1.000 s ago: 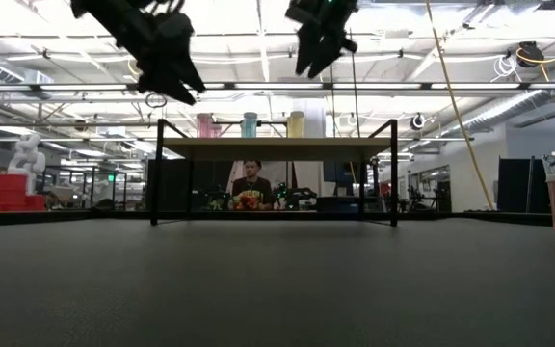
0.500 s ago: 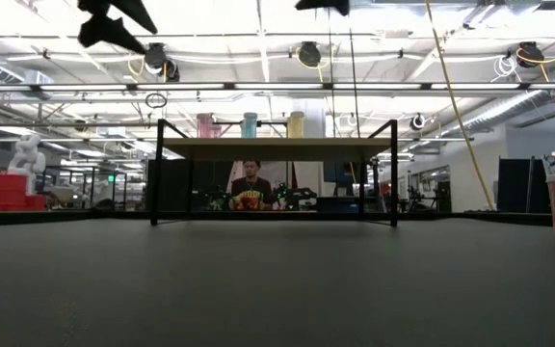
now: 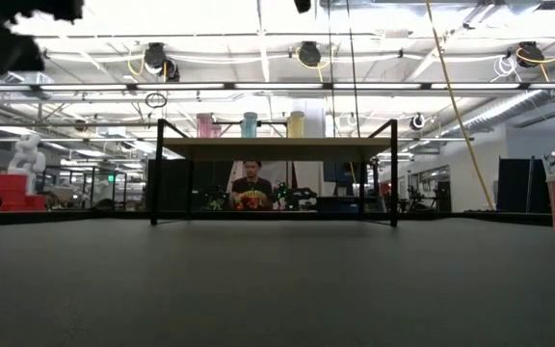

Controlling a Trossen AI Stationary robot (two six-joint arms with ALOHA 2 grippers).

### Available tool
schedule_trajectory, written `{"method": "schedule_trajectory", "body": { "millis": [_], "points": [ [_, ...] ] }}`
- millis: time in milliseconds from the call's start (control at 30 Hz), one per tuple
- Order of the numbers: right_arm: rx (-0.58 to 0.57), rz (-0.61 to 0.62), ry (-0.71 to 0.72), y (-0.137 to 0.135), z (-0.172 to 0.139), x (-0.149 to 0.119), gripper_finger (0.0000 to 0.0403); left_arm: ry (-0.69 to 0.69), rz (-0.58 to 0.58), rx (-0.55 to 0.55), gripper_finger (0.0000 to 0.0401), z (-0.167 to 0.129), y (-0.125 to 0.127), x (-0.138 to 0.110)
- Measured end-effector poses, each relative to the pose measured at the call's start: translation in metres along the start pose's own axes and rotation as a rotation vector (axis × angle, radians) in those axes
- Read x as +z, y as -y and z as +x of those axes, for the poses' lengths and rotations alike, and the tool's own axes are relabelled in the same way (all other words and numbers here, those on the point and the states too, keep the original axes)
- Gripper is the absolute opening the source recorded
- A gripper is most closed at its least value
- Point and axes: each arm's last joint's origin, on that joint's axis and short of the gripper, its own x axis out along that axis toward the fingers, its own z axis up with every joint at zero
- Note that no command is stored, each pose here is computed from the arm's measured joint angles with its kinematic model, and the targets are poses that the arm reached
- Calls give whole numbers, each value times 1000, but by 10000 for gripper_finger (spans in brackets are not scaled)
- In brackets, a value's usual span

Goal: Pick and place medicine bottles onto shelf by color
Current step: Put the top left pink pill bottle on the shelf

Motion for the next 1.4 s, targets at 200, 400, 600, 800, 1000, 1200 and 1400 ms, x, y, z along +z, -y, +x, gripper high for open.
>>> {"method": "schedule_trajectory", "body": {
  "millis": [200,400,600,800,1000,1200,1400],
  "points": [
    [37,96,134,-44,26,-17,140,-128,214,-160,241,46,9,-26],
    [43,285,78,-75,65,-70,123,-201,333,-264,241,73,18,-57],
    [-166,237,-5,-109,89,-145,116,-171,497,-155,241,89,9,-79],
    [-169,245,-20,-138,87,-174,129,-121,597,-117,241,107,-4,-93],
    [-172,50,-110,-146,80,-184,157,16,543,-224,241,130,-14,-98],
    [-185,-26,-110,-148,78,-184,195,119,565,-348,241,138,-16,-99],
    [-223,-45,-100,-137,82,-180,222,132,625,-310,241,139,-18,-99]
  ]
}}
